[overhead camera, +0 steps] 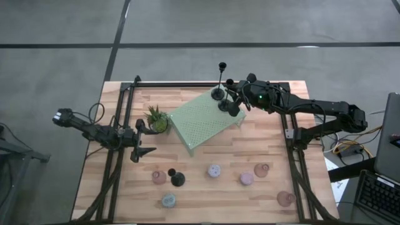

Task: Pick & Place candle stick holders
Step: Put the bottom right black candle holder on the shelf aligned with the other black candle holder

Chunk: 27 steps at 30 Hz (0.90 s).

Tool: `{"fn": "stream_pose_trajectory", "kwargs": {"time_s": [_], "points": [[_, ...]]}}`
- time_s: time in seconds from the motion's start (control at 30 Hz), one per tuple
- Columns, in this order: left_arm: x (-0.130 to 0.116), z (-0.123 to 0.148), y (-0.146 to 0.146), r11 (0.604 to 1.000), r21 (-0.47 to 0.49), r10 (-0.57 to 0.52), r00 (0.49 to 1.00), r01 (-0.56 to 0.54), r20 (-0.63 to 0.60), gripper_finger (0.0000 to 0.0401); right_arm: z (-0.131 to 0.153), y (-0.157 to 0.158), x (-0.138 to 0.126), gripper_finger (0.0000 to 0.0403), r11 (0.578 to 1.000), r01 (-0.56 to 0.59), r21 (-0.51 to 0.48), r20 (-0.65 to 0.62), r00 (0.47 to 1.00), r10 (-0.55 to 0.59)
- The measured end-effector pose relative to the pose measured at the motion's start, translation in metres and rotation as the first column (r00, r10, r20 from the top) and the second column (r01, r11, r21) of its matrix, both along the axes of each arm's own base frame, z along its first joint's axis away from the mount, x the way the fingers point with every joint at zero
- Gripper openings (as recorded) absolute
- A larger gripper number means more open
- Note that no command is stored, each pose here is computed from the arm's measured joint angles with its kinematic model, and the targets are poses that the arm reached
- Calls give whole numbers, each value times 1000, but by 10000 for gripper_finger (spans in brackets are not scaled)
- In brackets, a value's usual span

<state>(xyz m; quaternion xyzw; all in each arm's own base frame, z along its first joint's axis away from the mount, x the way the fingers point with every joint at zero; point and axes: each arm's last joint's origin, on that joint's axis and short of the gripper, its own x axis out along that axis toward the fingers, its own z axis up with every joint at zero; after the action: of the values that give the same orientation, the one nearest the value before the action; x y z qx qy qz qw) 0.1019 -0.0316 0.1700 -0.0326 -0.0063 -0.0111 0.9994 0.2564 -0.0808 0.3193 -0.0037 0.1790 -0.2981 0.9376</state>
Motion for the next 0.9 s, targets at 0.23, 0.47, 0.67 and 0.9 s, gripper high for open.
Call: {"fn": "stream_pose_trajectory", "kwargs": {"time_s": [0.23,0.47,0.67,0.9], "points": [[0,0,0,1000,0,0,1000,0,0,335,0,0,0,31,1000,-1,-10,-3,1000,1],[0,0,0,1000,0,0,1000,0,0,335,0,0,0,38,1000,5,-2,5,1000,-5],[0,0,0,1000,0,0,1000,0,0,335,0,0,0,32,999,20,35,32,999,-22],[0,0,0,1000,0,0,1000,0,0,335,0,0,0,29,997,33,65,56,998,-37]]}}
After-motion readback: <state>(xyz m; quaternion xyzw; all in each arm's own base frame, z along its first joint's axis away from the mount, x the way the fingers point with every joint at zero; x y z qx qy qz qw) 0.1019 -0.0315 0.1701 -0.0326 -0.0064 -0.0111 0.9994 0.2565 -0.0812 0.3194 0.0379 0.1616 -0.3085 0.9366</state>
